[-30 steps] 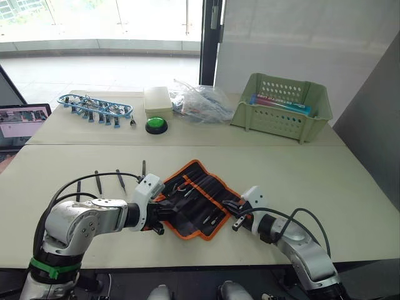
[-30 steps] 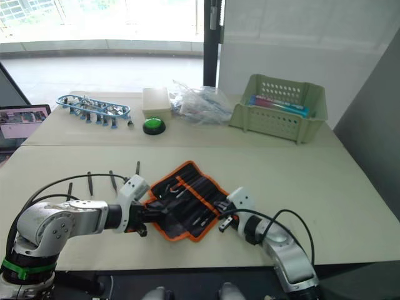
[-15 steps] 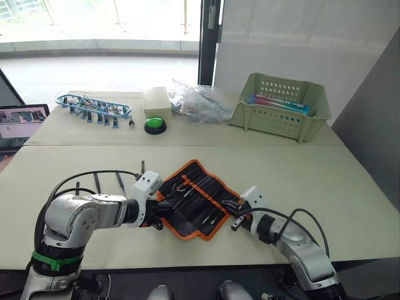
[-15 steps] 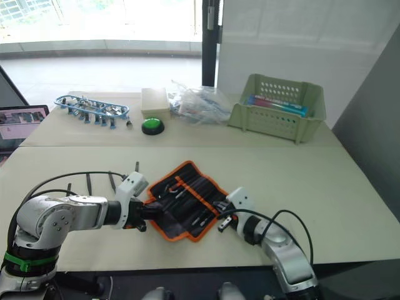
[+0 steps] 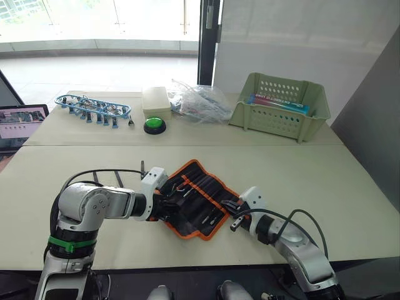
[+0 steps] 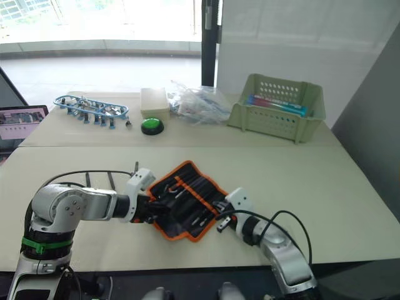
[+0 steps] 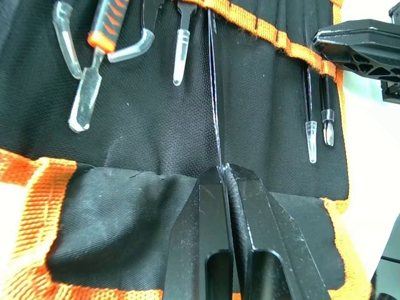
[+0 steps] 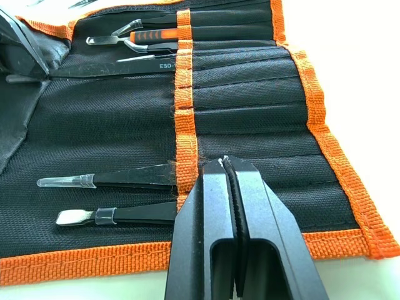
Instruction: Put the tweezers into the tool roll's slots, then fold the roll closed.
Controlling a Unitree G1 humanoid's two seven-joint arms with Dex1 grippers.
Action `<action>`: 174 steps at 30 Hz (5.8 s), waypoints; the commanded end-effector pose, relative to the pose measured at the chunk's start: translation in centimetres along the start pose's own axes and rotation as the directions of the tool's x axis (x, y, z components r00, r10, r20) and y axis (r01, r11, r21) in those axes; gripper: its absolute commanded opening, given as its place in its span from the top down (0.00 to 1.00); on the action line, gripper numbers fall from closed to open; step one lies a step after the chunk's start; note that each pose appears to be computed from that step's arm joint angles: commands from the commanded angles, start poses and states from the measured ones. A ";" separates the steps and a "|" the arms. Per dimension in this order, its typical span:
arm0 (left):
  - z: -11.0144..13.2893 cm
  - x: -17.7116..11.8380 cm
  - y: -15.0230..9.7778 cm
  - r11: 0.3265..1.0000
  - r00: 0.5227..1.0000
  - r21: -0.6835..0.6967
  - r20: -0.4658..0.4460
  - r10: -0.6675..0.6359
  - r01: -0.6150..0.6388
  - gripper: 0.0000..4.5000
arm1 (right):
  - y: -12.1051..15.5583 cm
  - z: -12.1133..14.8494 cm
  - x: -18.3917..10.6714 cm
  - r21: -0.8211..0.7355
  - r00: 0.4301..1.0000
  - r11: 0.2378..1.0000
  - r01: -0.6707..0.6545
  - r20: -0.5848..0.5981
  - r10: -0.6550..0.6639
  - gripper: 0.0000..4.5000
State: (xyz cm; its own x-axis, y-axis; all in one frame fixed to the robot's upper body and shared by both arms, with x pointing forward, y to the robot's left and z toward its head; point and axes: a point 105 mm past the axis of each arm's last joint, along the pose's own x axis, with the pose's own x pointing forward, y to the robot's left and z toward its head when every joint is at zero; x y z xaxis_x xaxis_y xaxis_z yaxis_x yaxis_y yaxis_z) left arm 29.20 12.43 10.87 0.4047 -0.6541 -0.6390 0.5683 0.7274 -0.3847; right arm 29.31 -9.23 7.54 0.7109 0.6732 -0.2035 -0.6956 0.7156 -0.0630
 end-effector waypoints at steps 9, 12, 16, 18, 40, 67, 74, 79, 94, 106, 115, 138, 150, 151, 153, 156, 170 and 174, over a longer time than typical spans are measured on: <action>2.4 0.9 0.6 0.998 0.996 -0.013 0.064 0.065 -0.064 1.00 | 0.7 0.0 0.0 -0.011 1.000 1.000 -0.013 -0.001 0.013 0.99; 2.7 1.0 0.9 0.996 0.993 0.005 0.074 0.091 -0.092 1.00 | 0.8 0.0 0.0 -0.014 1.000 1.000 -0.014 -0.001 0.014 0.99; 3.5 1.4 0.9 0.992 0.988 0.033 0.105 0.114 -0.118 1.00 | 0.9 0.1 0.1 -0.019 1.000 1.000 -0.017 -0.001 0.017 0.99; 3.9 1.5 1.1 0.987 0.983 0.064 0.119 0.139 -0.147 1.00 | 1.0 0.1 0.1 -0.022 1.000 1.000 -0.018 -0.002 0.018 0.99; 3.1 0.5 1.3 0.990 0.989 0.071 0.089 0.116 -0.122 1.00 | 0.6 1.2 1.7 -0.052 0.994 0.995 0.086 0.066 -0.082 0.99; -2.2 -12.9 5.5 0.829 0.943 0.454 0.217 0.251 -0.326 1.00 | 0.4 -1.1 2.7 -0.064 0.995 0.997 0.053 -0.076 -0.058 0.99; -5.9 -13.9 8.4 0.640 0.916 0.663 0.202 0.346 -0.388 1.00 | 0.9 -0.9 3.0 -0.058 0.997 0.998 0.030 -0.069 -0.034 0.99; -6.8 -13.2 8.7 0.698 0.925 0.612 0.185 0.331 -0.372 0.80 | 1.2 -0.5 3.3 -0.053 0.998 0.998 0.025 -0.058 -0.028 1.00; -6.1 -17.5 9.0 0.840 0.957 0.468 0.214 0.194 -0.275 0.22 | 1.5 -0.3 3.6 -0.037 0.999 0.999 0.032 -0.043 -0.033 1.00; -9.2 -13.8 10.8 0.836 0.972 0.501 0.177 0.154 -0.224 0.22 | 0.9 0.0 3.4 -0.045 0.998 0.998 0.045 -0.039 -0.047 1.00; -11.1 -11.9 11.3 0.868 0.978 0.458 0.165 0.129 -0.192 0.55 | 0.7 0.1 3.1 -0.047 0.998 0.997 0.053 -0.041 -0.055 1.00; -3.0 -13.2 7.4 0.819 0.964 0.548 0.265 0.024 -0.171 1.00 | 0.5 0.0 3.2 -0.048 0.997 0.997 0.057 -0.043 -0.059 1.00; -0.5 -8.0 2.8 0.915 0.999 0.403 -0.039 0.033 -0.014 1.00 | 0.2 0.4 3.6 -0.060 0.998 0.997 0.055 -0.036 -0.057 1.00; -0.1 -7.5 2.9 0.926 0.998 0.377 -0.038 0.044 -0.027 1.00 | 0.2 0.5 3.6 -0.063 0.998 0.996 0.056 -0.034 -0.058 1.00; 0.8 -6.7 2.7 0.931 0.998 0.364 -0.033 0.045 -0.030 1.00 | 0.1 0.6 3.6 -0.064 0.998 0.996 0.060 -0.030 -0.061 1.00; 1.6 -5.7 2.8 0.927 0.997 0.374 -0.040 0.065 -0.045 1.00 | 0.1 0.7 3.6 -0.064 0.998 0.996 0.064 -0.026 -0.066 1.00; 2.6 -2.8 3.5 0.905 0.989 0.418 -0.080 0.123 -0.079 1.00 | 0.1 0.6 3.2 -0.056 0.996 0.995 0.085 -0.023 -0.086 1.00; 2.7 -2.0 3.1 0.901 0.989 0.429 -0.088 0.115 -0.066 1.00 | 0.1 0.5 3.1 -0.055 0.996 0.995 0.088 -0.024 -0.089 1.00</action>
State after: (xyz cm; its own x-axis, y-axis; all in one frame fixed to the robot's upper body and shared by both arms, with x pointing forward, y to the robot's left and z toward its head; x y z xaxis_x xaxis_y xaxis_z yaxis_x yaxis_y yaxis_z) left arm 31.60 15.65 11.94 0.3766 -0.5450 -0.7491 0.7848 0.6173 -0.0546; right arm 31.79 -6.68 7.95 0.7669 0.6100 -0.1994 -0.6382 0.7576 -0.1371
